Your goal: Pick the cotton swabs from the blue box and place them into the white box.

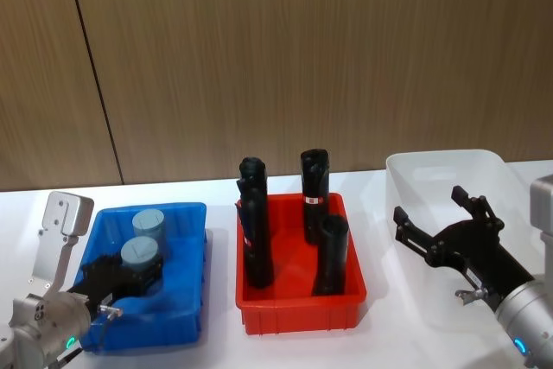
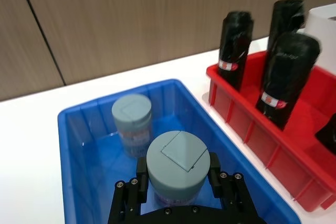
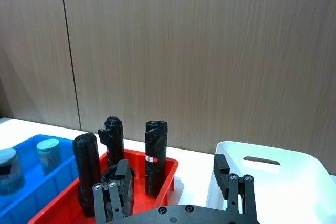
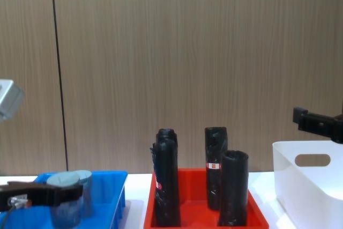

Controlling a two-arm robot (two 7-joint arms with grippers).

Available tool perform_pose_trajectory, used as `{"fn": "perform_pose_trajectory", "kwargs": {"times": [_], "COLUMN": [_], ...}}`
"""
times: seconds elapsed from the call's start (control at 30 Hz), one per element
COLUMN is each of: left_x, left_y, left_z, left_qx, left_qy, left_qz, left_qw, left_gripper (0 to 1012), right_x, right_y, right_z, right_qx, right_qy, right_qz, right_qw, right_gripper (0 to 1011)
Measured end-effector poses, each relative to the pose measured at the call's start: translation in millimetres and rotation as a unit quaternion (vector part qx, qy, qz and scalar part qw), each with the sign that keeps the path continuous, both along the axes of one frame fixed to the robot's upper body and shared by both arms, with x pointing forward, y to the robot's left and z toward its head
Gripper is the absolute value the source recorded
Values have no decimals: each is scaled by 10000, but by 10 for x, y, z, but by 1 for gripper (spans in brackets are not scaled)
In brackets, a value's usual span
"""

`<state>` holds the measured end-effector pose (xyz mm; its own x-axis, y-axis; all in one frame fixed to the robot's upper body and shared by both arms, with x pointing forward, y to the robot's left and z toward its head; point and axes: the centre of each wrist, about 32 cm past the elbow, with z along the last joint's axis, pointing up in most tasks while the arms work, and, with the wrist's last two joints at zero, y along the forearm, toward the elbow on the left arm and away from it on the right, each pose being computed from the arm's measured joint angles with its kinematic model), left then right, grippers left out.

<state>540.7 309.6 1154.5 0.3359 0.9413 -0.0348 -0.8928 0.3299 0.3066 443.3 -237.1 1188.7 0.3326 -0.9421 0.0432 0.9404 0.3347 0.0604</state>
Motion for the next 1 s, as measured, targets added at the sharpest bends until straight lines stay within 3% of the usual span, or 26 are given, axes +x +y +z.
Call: {"fn": "perform_pose_trajectory", "kwargs": {"times": [0.3, 0.47, 0.57, 0.6, 0.67, 0.87, 0.9, 0.93, 1.0], "left_x": [-50, -85, -91, -98, -101, -108, -105, -105, -101], "left_y": [26, 53, 59, 68, 74, 88, 90, 90, 92], "left_z": [169, 299, 329, 376, 402, 500, 525, 525, 555], "left_qx": [63, 55, 50, 39, 25, -52, -76, -76, -112], "left_qy": [-513, -837, -901, -1000, -1054, -1240, -1282, -1282, -1331], "left_qz": [-390, -778, -877, -1044, -1147, -1585, -1710, -1710, -1892], "left_qw": [9979, 9934, 9920, 9895, 9878, 9795, 9769, 9769, 9728], "left_gripper": [671, 671, 671, 671, 670, 671, 671, 671, 671], "right_x": [0, 0, 0, 0, 0, 0, 0, 0, 0], "right_y": [0, 0, 0, 0, 0, 0, 0, 0, 0], "right_z": [0, 0, 0, 0, 0, 0, 0, 0, 0], "right_qx": [0, 0, 0, 0, 0, 0, 0, 0, 0], "right_qy": [-1, 0, 0, -1, 0, 0, 0, 0, 0], "right_qz": [0, 0, 0, 0, 0, 0, 0, 0, 0], "right_qw": [10000, 10000, 10000, 10000, 10000, 10000, 10000, 10000, 10000], "right_gripper": [1002, 1002, 1002, 1002, 1002, 1002, 1002, 1002, 1002]}}
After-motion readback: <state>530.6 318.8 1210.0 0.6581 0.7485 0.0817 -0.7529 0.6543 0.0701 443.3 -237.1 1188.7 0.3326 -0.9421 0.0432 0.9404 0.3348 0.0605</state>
